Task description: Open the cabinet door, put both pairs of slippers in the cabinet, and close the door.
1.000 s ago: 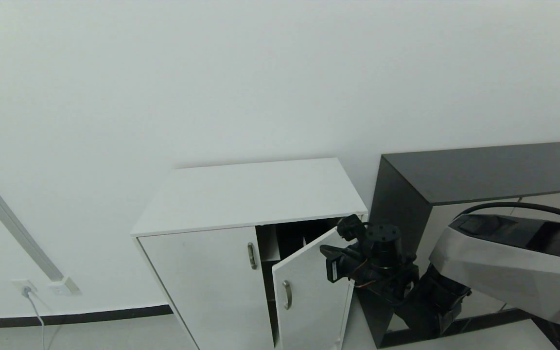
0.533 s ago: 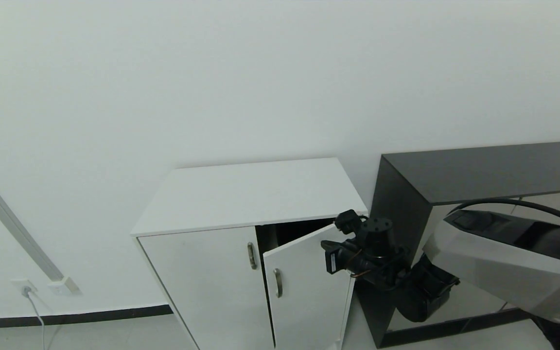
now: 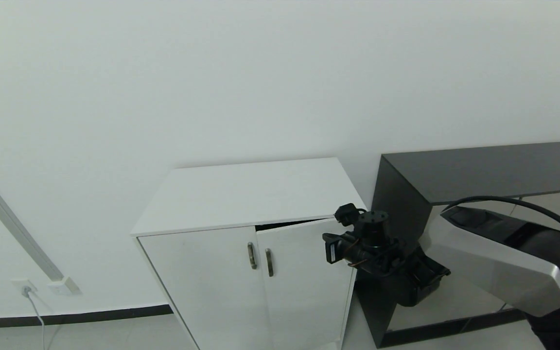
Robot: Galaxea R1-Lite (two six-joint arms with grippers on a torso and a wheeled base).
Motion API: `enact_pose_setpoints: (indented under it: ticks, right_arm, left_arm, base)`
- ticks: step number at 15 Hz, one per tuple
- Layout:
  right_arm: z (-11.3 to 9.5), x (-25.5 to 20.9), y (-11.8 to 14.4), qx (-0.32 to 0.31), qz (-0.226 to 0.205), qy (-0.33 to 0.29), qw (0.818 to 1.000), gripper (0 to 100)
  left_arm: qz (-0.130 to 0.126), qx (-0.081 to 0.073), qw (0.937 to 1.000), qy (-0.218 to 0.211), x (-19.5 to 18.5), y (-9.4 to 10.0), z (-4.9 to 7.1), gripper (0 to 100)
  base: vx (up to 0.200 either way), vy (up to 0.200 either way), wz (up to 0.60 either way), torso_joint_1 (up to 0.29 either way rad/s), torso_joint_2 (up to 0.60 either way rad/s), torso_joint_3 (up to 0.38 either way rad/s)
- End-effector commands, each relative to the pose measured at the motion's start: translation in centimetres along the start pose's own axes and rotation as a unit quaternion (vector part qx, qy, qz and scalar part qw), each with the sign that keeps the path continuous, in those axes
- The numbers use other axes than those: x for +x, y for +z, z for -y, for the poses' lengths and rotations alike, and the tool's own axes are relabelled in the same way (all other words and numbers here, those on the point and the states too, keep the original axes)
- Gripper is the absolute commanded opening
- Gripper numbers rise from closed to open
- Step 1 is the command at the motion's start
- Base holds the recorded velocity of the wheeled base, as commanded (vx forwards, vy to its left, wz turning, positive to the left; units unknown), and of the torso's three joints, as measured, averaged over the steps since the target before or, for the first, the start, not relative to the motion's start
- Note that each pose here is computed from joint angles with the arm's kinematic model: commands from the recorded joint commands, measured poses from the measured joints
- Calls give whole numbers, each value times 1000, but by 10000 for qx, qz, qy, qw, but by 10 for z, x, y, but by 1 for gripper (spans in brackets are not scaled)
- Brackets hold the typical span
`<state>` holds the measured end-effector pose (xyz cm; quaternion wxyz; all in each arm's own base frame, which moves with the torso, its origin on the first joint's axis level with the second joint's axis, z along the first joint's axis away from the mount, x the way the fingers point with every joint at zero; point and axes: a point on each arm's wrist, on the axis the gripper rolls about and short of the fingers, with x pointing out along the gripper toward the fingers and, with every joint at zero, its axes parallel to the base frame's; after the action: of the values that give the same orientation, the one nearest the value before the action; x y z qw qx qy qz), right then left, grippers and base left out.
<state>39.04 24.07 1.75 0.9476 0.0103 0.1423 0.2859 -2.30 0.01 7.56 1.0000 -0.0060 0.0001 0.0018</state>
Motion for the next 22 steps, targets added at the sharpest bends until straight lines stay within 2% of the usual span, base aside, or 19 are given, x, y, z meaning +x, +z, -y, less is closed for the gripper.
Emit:
enact_pose_setpoints:
  ticks: [1, 17, 20, 22]
  right_arm:
    - [2, 3, 3, 5, 49, -10, 10000, 0]
    - [2, 16, 7, 5, 43, -26, 10000, 0]
    - [-1, 1, 7, 6, 9, 0, 10000, 0]
    - [-6, -10, 10, -10, 151, 43, 9999, 0]
  left_arm:
    - [-7, -2, 10000, -3, 0, 0, 0, 0]
    - [-7, -2, 10000, 5, 0, 0, 0, 0]
    - [-7, -2, 10000, 5, 0, 0, 0, 0]
    - [-7, -2, 10000, 5, 0, 0, 0, 0]
  base:
    - [0, 0, 0, 0, 0, 0]
    - [0, 0, 0, 0, 0, 0]
    - [0, 0, 0, 0, 0, 0]
    - [0, 0, 0, 0, 0, 0]
